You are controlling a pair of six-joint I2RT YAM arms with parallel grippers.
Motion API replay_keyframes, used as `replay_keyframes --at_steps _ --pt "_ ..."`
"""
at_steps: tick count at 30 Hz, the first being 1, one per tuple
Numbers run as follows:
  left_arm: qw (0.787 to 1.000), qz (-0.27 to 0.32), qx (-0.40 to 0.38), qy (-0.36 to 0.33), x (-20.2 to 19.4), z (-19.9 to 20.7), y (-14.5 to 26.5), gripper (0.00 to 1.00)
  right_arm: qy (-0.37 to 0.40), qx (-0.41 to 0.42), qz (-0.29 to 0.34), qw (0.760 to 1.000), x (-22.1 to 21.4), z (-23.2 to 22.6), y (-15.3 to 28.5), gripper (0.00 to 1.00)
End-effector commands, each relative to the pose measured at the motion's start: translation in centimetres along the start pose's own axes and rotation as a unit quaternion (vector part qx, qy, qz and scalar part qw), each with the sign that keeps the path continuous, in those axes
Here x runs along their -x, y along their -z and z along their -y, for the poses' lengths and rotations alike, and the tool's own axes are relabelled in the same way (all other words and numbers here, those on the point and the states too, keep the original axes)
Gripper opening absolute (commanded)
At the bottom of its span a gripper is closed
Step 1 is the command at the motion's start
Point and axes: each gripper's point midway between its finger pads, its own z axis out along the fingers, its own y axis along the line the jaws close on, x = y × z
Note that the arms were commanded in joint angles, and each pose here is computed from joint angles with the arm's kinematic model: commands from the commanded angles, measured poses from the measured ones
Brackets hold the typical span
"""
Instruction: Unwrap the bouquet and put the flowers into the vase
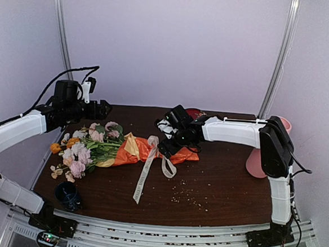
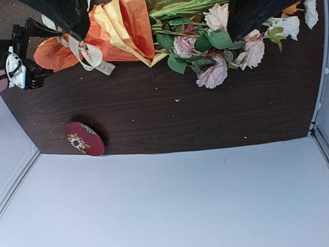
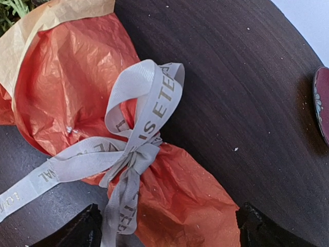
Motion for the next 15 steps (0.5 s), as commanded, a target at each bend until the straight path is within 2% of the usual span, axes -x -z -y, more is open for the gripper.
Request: replay_keyframes --at_steps 1,7,15 --pt "0.999 0.031 -0.011 0.005 2.3 0.4 0.6 0.96 0.009 0.019 -0.018 1.0 -0.3 -0.5 -0.8 0.88" --pt "0.999 0.03 -0.013 0.004 2.2 0.4 0.6 0.96 0.012 0.002 -0.038 0.999 -2.1 0.0 -1.9 0.83" --pt "1.0 0.026 -0.015 0.004 2.0 0.5 0.3 0.96 0.021 -0.017 -0.062 0.998 -3.3 0.3 -4.5 0.89"
